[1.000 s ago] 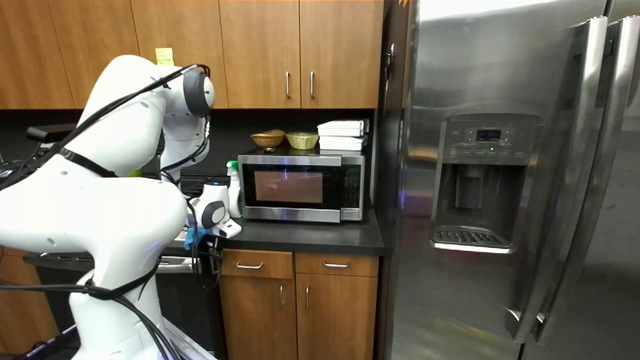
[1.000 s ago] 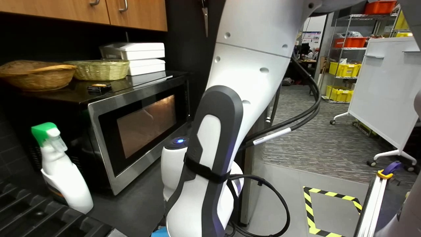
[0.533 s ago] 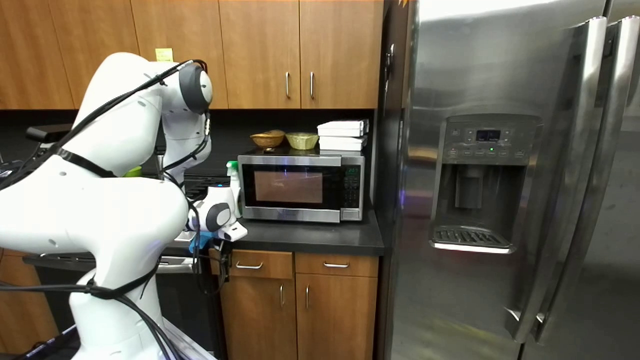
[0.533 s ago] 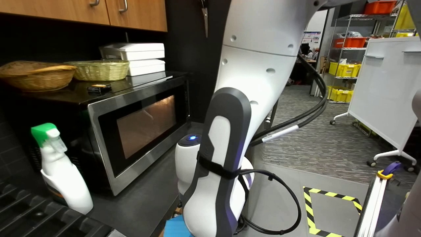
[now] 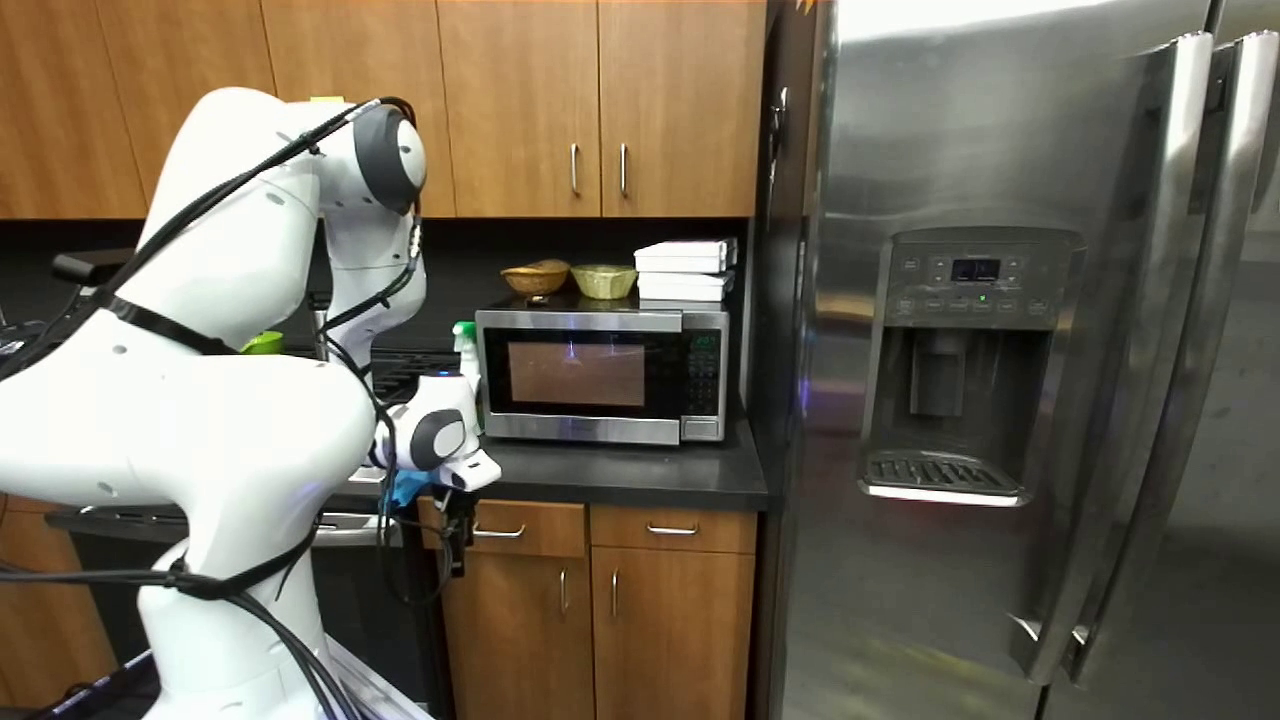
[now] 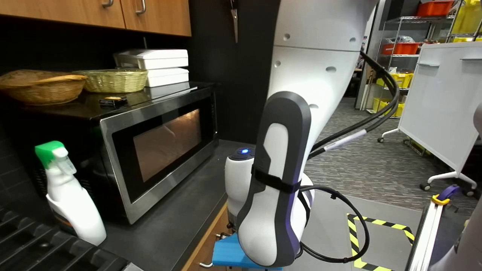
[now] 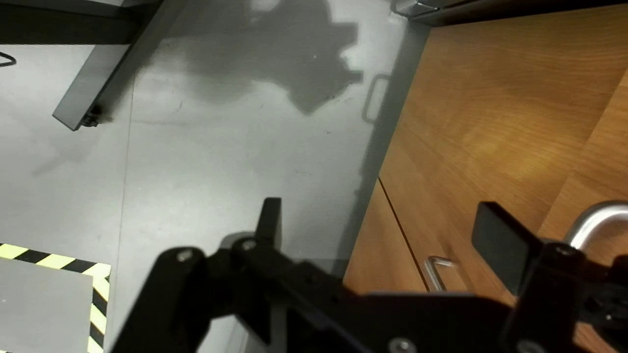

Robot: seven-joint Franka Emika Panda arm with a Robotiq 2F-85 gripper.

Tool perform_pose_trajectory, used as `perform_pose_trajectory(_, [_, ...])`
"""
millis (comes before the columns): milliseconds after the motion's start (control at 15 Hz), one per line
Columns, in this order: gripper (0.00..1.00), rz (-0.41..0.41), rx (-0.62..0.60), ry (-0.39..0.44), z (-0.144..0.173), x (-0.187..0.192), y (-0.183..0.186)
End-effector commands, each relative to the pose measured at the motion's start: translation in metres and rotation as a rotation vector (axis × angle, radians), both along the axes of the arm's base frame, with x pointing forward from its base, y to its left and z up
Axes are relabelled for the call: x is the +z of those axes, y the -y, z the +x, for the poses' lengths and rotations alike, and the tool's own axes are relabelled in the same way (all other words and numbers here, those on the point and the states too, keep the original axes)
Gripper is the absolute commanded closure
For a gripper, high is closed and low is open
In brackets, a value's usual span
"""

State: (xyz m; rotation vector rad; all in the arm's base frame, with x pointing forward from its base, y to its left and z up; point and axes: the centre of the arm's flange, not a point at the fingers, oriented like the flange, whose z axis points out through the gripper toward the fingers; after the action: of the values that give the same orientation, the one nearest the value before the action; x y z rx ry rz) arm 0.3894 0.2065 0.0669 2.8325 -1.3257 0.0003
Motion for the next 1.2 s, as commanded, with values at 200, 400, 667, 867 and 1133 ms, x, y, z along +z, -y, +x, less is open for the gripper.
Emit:
perform_pose_trajectory(200, [0.00,0.040,-0.024,0.063,0.011,-0.008,0.003])
perform_pose_trajectory(400, [0.00,0.013,-0.031,0.062,0.019,-0.018,0.002])
perform_pose_trajectory(667, [0.00,0.003,-0.029,0.049,0.031,-0.041,-0.004])
perform_pose_trajectory(867, [0.00,0.001,-0.022,0.052,0.041,-0.056,-0.015])
perform_pose_trajectory(1133, [0.00,0.010,-0.012,0.068,0.053,-0.067,-0.033])
